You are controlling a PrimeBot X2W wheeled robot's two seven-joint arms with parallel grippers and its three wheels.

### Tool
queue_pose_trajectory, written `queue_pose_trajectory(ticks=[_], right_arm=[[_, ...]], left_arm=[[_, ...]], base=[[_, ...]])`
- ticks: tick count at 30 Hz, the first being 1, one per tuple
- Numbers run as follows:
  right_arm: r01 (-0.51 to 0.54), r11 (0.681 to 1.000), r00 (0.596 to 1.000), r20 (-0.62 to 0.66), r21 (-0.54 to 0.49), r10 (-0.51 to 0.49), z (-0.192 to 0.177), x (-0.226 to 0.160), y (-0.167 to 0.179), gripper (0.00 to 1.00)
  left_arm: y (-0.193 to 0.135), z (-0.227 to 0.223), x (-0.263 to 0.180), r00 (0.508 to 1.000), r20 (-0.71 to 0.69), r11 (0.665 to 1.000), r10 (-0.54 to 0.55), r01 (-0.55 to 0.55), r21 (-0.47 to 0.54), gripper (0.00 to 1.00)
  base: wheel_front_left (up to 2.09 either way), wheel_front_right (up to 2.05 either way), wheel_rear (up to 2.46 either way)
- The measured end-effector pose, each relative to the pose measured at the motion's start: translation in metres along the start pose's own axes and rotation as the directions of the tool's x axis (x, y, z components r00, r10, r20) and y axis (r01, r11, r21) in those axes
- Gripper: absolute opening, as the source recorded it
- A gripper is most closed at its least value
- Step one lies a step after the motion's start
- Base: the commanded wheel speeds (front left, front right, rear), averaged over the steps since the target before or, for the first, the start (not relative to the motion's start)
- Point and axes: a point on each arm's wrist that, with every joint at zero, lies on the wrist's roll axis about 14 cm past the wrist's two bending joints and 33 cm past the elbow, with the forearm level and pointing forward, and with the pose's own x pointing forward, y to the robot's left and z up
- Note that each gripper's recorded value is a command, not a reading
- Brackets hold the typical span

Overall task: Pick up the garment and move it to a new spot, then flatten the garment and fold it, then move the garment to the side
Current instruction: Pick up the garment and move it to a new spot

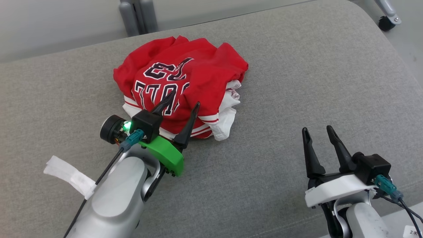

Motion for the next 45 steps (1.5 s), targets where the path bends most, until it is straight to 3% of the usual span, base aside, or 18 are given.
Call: queue_pose_trajectory(ticks=[2, 3, 4, 5, 12, 19, 30, 35, 40, 45], right_arm=[[0.013, 1.000, 1.000, -0.005, -0.001, -0.013, -0.002, -0.001, -0.004, 1.00], [0.019, 1.000, 1.000, -0.008, -0.002, -0.019, -0.002, -0.001, -0.006, 1.00], [0.023, 1.000, 1.000, -0.009, -0.003, -0.023, -0.003, -0.001, -0.007, 1.00], [0.026, 1.000, 1.000, -0.010, -0.004, -0.026, -0.003, -0.001, -0.008, 1.00], [0.039, 0.999, 0.999, -0.014, -0.001, -0.039, -0.004, -0.001, -0.012, 1.00], [0.038, 0.999, 0.999, -0.005, 0.005, -0.038, -0.001, -0.003, -0.011, 1.00], [0.077, 0.996, 0.997, -0.008, 0.035, -0.077, -0.002, -0.008, -0.021, 1.00], [0.097, 0.994, 0.995, -0.013, 0.042, -0.096, -0.003, -0.010, -0.027, 1.00], [0.098, 0.994, 0.995, -0.010, 0.053, -0.098, -0.002, -0.011, -0.026, 1.00], [0.085, 0.995, 0.996, -0.002, 0.057, -0.086, -0.001, -0.007, -0.023, 1.00]], left_arm=[[-0.002, -0.009, 0.004, 1.000, -0.022, 1.000, -0.011, 0.011, -0.013, 1.00], [-0.003, -0.013, 0.006, 0.999, -0.032, 1.000, -0.017, 0.016, -0.017, 0.86], [-0.004, -0.016, 0.007, 0.999, -0.039, 0.999, -0.021, 0.020, -0.026, 0.18], [-0.005, -0.018, 0.009, 0.999, -0.045, 0.999, -0.028, 0.027, -0.030, 0.00], [-0.003, 0.008, 0.024, 0.999, 0.028, 0.999, -0.044, 0.044, -0.020, 0.00], [-0.003, 0.083, 0.046, 0.977, 0.185, 0.990, -0.104, 0.083, 0.118, 0.00], [-0.005, 0.245, 0.082, 0.869, 0.440, 0.940, -0.226, 0.077, 0.331, 0.00], [-0.012, 0.299, 0.083, 0.819, 0.506, 0.922, -0.271, 0.070, 0.381, 0.00], [-0.009, 0.324, 0.077, 0.803, 0.528, 0.908, -0.277, 0.039, 0.416, 0.00], [0.012, 0.331, 0.067, 0.809, 0.541, 0.915, -0.230, -0.009, 0.402, 0.00]], base=[[0.00, 0.00, 0.00], [0.00, 0.00, 0.00], [0.00, 0.00, 0.00], [0.00, 0.00, 0.00], [0.00, 0.00, 0.00], [0.00, 0.00, 0.00], [0.00, 0.00, 0.00], [0.00, 0.00, 0.00], [0.00, 0.00, 0.00], [0.00, 0.00, 0.00]])
